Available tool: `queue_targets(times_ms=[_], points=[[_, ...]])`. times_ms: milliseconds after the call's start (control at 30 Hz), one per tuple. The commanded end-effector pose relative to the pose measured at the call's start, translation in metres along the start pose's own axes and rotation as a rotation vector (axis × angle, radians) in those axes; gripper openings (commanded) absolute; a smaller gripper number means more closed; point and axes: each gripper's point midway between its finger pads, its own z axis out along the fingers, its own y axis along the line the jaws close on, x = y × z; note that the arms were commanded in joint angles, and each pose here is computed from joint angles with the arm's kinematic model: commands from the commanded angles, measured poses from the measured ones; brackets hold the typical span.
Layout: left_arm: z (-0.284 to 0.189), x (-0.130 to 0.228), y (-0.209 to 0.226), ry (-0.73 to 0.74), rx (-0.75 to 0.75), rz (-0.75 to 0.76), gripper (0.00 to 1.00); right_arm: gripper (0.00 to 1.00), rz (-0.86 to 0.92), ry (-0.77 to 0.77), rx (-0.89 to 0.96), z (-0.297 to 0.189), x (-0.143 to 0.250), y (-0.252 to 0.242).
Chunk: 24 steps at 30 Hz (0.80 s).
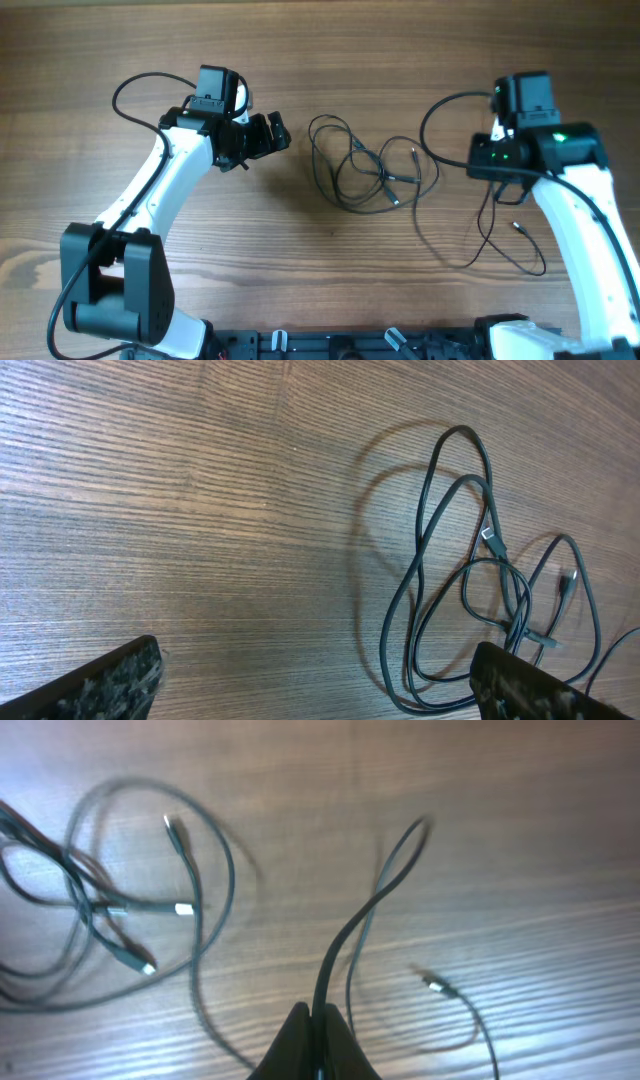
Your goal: Untangle cables
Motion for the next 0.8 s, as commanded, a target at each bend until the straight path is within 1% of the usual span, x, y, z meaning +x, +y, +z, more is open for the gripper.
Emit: queue_targets(times_ms=[0,33,100,133,200,267,300,333,433,533,667,733,767], points=[[0.003,0.0,0.004,0.005,-0.014,-0.011,1.0,0.08,0.003,0.132,-0.125,0.021,0.017,0.027],[0.003,0.0,0.004,0.004,-0.014,-0.011,1.0,0.11,0.005,0.167,-0.185,0.024,0.021,0.038],[0.003,0.0,0.004,0.005,-0.014,-0.01,1.0,0.11,-0.014,0.238,-0.32,0.027,0.03,0.062],[0.003,0.0,0.004,0.005,-0.014,-0.011,1.0,0.12,-0.028,0.258,-0.356,0.028,0.032,0.068],[0.003,0.0,0.004,0.004,-0.014,-0.011,1.0,0.22,-0.033,0.297,-0.382,0.031,0.038,0.074],[0.003,0.0,0.004,0.004,-0.014,-0.011,1.0,0.56,-0.035,0.31,-0.37,0.034,0.04,0.073],[0.003,0.0,0.004,0.005,-0.014,-0.01,1.0,0.88,-0.027,0.306,-0.329,0.038,0.04,0.067],[0.003,0.0,0.004,0.005,-0.014,-0.011,1.0,1.0,-0.004,0.301,-0.278,0.04,0.039,0.059],[0.003,0.0,0.004,0.005,-0.014,-0.011,1.0,1.0,0.136,0.281,-0.06,0.047,0.036,0.026],[0.003,0.0,0.004,0.005,-0.014,-0.011,1.0,1.0,0.192,0.232,0.108,0.049,0.031,-0.002],[0.003,0.0,0.004,0.004,-0.014,-0.011,1.0,1.0,0.296,0.069,0.449,0.037,0.012,-0.061],[0.003,0.0,0.004,0.004,-0.014,-0.011,1.0,1.0,0.372,0.006,0.534,0.031,0.006,-0.078],[0.003,0.0,0.004,0.005,-0.014,-0.011,1.0,1.0,0.386,-0.011,0.524,0.033,0.001,-0.079]])
